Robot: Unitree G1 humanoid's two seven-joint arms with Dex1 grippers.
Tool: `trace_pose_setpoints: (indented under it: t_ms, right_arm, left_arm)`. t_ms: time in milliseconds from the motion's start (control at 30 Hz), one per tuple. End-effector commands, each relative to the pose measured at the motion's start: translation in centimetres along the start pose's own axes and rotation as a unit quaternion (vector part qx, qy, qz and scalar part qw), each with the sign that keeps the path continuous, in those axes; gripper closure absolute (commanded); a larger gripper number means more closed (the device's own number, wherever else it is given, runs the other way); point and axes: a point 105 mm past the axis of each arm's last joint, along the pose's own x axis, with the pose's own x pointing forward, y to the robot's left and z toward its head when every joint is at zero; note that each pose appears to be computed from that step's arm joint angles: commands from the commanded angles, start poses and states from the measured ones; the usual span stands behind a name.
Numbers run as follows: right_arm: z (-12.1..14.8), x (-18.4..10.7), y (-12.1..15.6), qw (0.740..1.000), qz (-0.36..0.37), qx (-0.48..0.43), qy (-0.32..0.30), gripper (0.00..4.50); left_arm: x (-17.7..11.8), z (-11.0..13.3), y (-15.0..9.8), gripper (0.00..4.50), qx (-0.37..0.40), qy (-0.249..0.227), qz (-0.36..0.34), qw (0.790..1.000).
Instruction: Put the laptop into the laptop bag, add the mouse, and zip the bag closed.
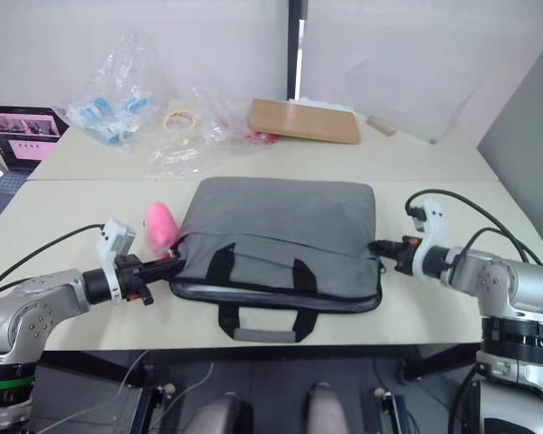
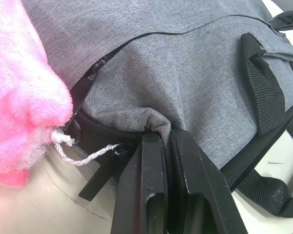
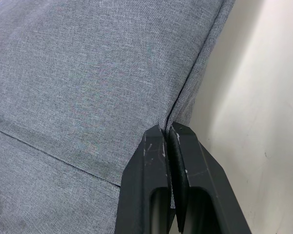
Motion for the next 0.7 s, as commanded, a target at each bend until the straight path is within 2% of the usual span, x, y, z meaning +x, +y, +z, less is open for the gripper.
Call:
trace_pose_setpoints:
  t_ms: [33,233,367,400,467,500,567,600,700]
  right_arm:
    - [1.7,-0.3,0.8,0.999,0.021,-0.017,-0.039,3.54]
    - [2.8,-2.5,-1.3,0.997,-0.013,-0.041,-0.059,1.52]
    - [4.5,-5.2,-3.0,0.99,-0.044,-0.117,-0.066,0.18]
    - [4.9,-5.7,-3.3,0.983,-0.058,-0.162,-0.063,0.0]
    - [5.4,-6.5,-3.6,0.968,-0.068,-0.234,-0.058,0.0]
    - [6.0,-7.3,-4.1,0.94,-0.089,-0.326,-0.047,0.0]
    - [6.5,-8.0,-3.9,0.901,-0.082,-0.423,-0.045,0.0]
    - [6.2,-8.4,-3.6,0.891,-0.047,-0.45,-0.034,0.0]
    - [6.0,-9.9,-3.7,0.886,0.02,-0.463,-0.002,0.0]
  left_arm:
    - [-0.2,0.3,-0.2,4.15,0.016,-0.013,-0.007,1.0]
    - [-3.5,0.8,0.7,2.15,-0.001,-0.029,0.005,1.0]
    - [-7.2,2.1,1.8,0.86,0.003,-0.059,0.037,0.998]
    - [-8.1,2.5,2.3,0.49,0.014,-0.066,0.051,0.996]
    - [-9.6,3.0,3.2,0.04,0.045,-0.072,0.078,0.993]
    - [-11.0,3.6,4.5,0.04,0.072,-0.082,0.108,0.988]
    - [-12.7,4.1,6.0,0.04,0.104,-0.085,0.139,0.981]
    - [-13.5,4.2,6.8,0.04,0.126,-0.079,0.153,0.977]
    - [-15.2,4.6,8.7,0.04,0.147,-0.074,0.183,0.969]
